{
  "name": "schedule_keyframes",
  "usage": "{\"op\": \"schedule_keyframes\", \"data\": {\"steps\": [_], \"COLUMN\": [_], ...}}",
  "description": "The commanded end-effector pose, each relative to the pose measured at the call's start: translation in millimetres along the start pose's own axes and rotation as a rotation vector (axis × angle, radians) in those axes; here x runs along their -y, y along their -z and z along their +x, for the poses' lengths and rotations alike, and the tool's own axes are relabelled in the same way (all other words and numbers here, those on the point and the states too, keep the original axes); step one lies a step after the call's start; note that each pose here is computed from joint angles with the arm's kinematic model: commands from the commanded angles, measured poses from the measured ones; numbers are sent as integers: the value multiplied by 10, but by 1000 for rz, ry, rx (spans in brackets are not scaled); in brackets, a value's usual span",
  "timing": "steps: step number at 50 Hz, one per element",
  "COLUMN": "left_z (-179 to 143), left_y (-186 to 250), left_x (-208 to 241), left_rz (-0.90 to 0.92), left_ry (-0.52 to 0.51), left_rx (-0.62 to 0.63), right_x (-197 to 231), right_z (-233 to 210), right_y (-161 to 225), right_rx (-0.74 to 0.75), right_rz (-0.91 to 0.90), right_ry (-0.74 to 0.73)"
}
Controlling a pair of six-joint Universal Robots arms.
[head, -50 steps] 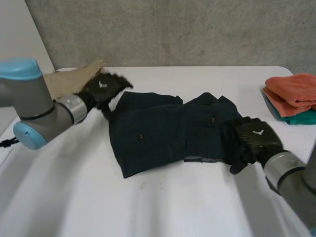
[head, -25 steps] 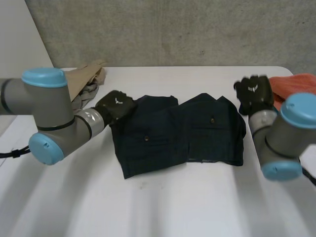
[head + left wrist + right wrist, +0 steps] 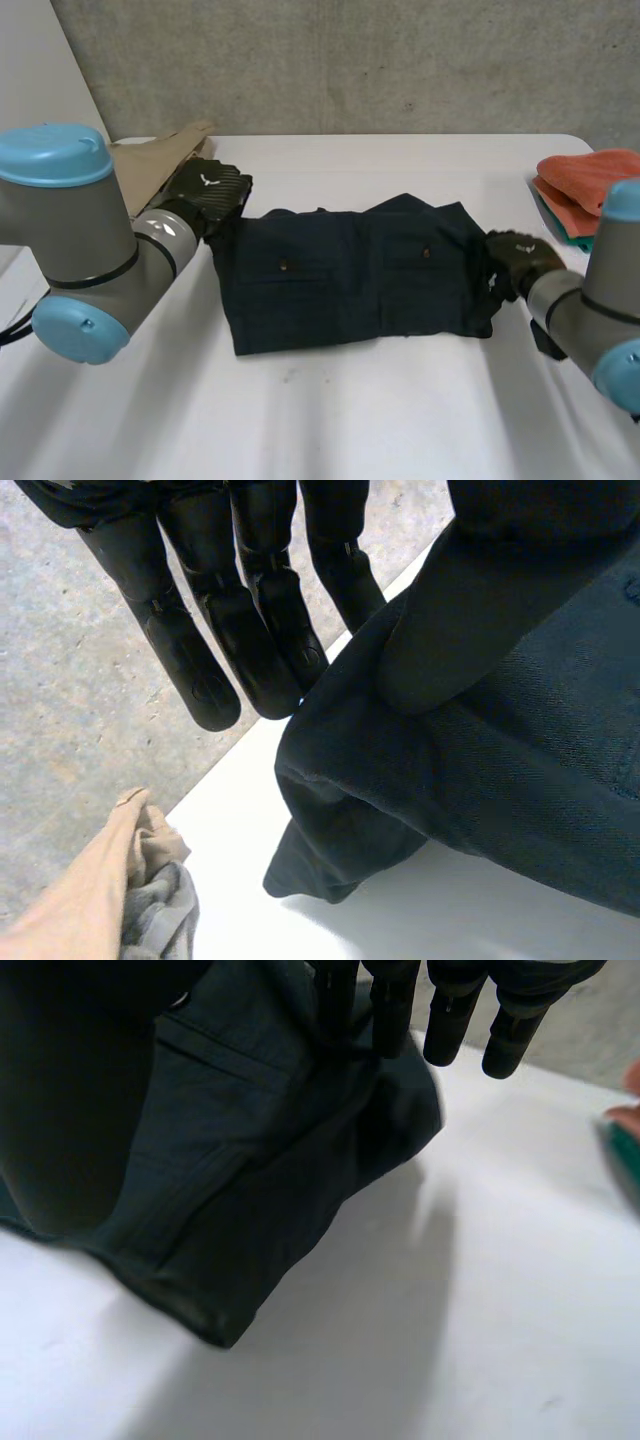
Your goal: Fold the laundry.
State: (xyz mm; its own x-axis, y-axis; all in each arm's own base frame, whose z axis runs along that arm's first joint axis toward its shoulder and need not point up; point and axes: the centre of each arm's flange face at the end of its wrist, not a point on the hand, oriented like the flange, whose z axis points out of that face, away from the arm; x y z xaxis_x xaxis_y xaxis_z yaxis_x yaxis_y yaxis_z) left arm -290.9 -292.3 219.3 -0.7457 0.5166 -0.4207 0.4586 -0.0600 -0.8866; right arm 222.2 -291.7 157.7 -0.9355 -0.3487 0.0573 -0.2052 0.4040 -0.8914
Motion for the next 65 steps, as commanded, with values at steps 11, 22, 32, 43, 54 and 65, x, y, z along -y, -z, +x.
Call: {"op": "schedule_keyframes", "data": {"steps": [11, 22, 32, 43, 54, 65], "left_z": [-6, 123, 851, 1305, 503, -345], "left_y": [31, 374, 646, 433, 515, 193], "left_x": [-8, 25, 16, -128, 265, -179], "left_rz": [-12, -59, -79, -98, 30, -1], "left_ry": [12, 91, 215, 221, 258, 234], "left_rx": [-3, -47, -231, -244, -115, -112], "right_x": [-230, 871, 939, 708, 1313, 560], "right_z": [8, 114, 118, 75, 98, -109], "right_y": [-468, -705, -1445, -1616, -276, 438], "right_rx": [-9, -100, -121, -66, -86, 36], "right_rz": [92, 511, 586, 534, 488, 88], "right_ry": [33, 165, 237, 251, 255, 217]}}
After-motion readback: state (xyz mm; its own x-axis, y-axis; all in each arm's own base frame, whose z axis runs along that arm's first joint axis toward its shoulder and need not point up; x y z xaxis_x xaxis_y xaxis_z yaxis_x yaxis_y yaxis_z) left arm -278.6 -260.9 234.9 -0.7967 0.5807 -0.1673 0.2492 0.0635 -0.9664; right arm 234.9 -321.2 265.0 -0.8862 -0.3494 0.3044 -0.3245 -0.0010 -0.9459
